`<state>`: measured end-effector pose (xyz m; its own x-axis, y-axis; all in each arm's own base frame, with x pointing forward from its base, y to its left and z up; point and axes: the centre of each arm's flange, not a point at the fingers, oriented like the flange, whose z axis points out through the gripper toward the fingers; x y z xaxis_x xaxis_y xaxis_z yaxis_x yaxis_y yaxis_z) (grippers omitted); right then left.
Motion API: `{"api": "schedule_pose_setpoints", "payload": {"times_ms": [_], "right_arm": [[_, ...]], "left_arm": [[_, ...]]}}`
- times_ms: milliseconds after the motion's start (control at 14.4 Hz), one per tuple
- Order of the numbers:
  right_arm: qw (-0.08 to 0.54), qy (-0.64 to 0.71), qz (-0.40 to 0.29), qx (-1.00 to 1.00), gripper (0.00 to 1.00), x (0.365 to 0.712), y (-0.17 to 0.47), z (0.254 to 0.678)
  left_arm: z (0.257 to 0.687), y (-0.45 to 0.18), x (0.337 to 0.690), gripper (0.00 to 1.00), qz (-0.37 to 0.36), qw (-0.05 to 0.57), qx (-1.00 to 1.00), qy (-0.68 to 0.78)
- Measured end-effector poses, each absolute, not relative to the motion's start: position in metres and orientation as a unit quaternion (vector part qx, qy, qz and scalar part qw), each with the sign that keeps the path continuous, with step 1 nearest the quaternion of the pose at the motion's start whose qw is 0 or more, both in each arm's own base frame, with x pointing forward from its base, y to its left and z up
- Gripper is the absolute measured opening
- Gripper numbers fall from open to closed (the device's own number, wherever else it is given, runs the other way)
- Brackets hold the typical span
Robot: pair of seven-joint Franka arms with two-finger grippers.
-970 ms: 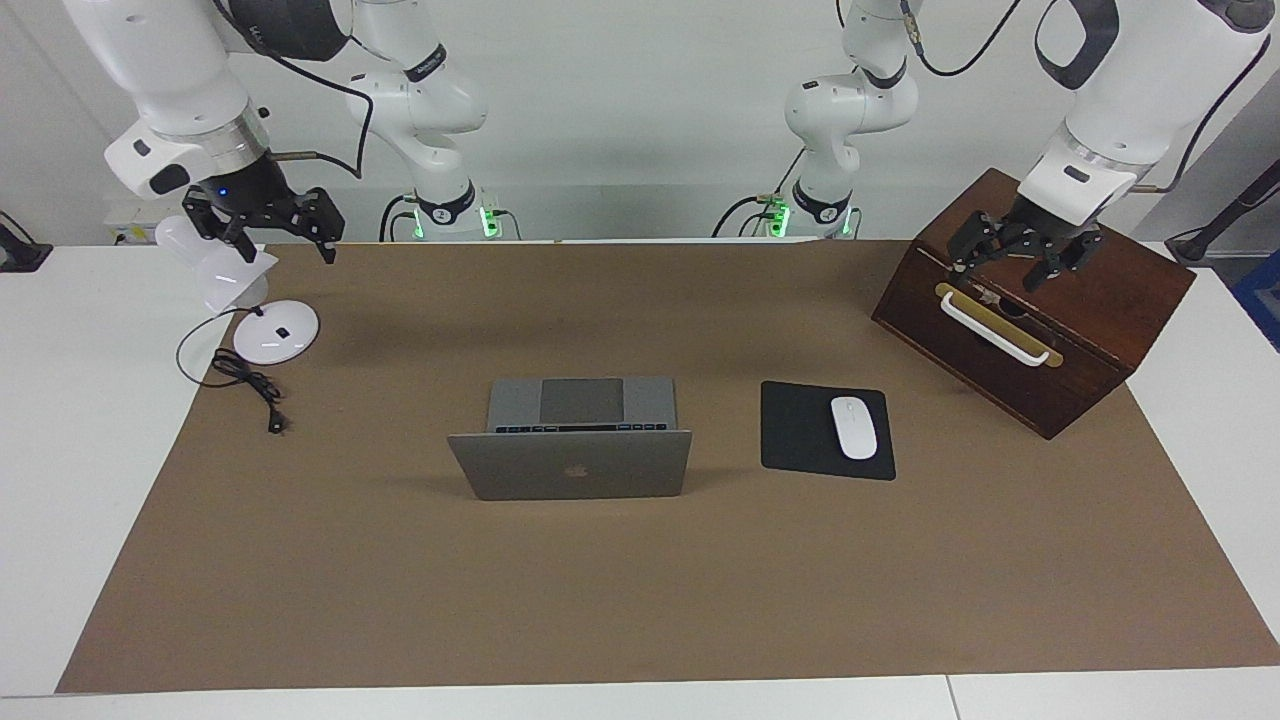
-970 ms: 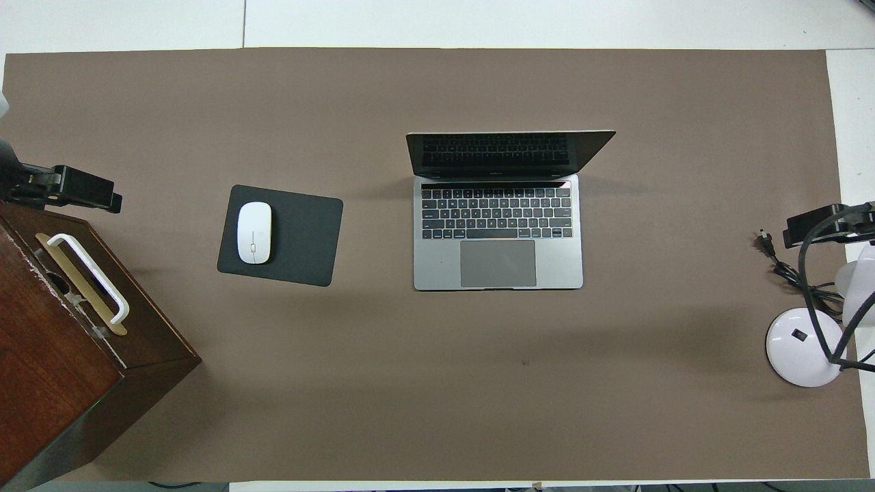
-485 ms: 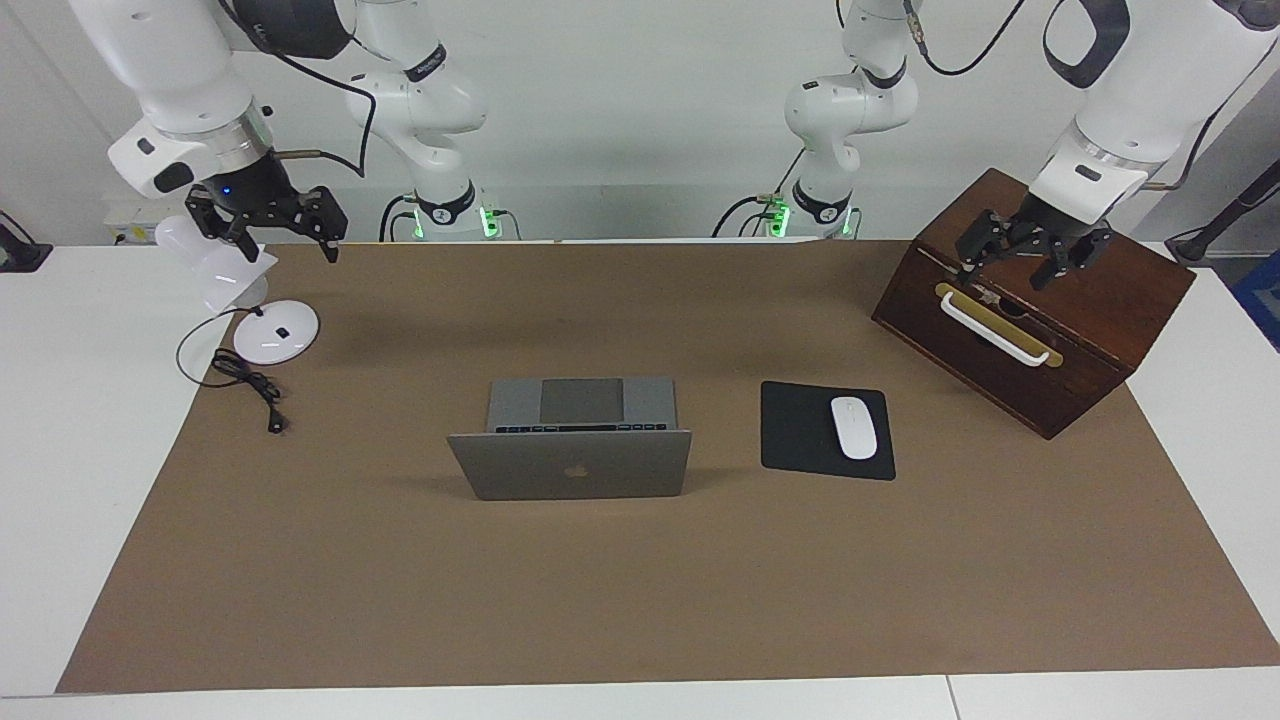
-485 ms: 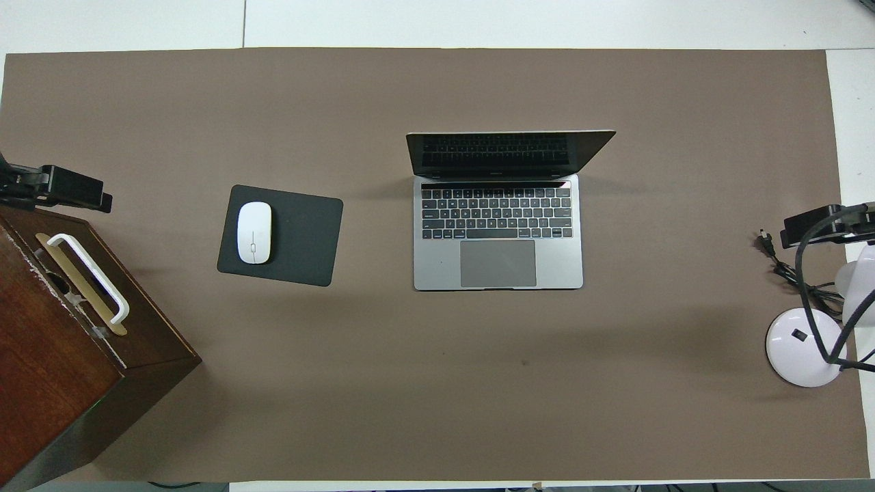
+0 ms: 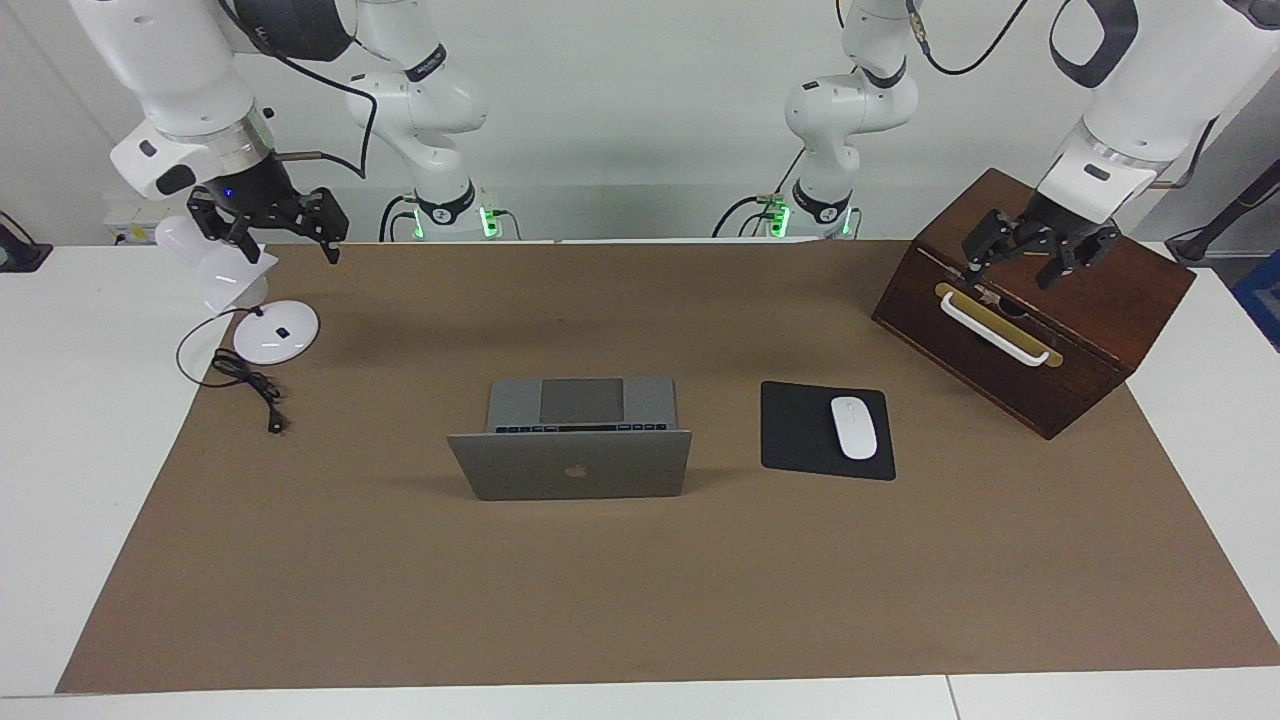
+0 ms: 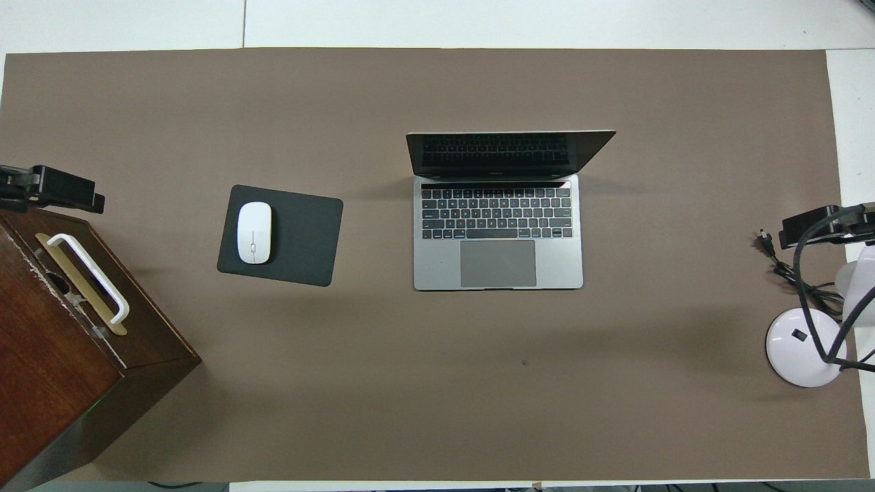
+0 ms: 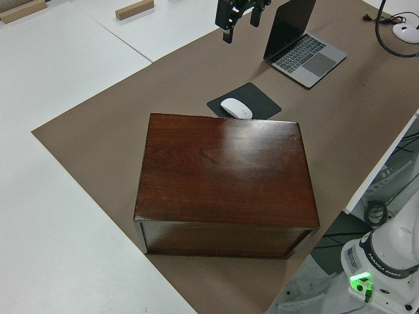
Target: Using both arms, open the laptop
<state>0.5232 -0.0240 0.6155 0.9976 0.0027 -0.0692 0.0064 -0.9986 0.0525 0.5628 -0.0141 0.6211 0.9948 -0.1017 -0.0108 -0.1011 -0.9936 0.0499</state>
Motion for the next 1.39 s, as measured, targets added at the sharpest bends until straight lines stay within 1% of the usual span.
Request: {"api": "schedule_pose_setpoints", "payload": {"times_ms": [693, 1039, 1386], "right_arm": [[0.026, 0.003, -0.034, 0.999, 1.0, 0.523, -0.023, 0.613], [0.026, 0.002, -0.034, 0.999, 1.0, 0.523, -0.024, 0.613], [0.026, 0.002, -0.034, 0.999, 1.0, 0.523, -0.024, 0.613]], "left_arm": [[0.624, 0.009, 0.56, 1.0, -0.004, 0.021, 0.999, -0.029], [0.622, -0.01, 0.56, 1.0, -0.006, 0.021, 0.999, -0.046], [0.606, -0.012, 0.566, 1.0, 0.007, 0.02, 0.999, -0.04]]}}
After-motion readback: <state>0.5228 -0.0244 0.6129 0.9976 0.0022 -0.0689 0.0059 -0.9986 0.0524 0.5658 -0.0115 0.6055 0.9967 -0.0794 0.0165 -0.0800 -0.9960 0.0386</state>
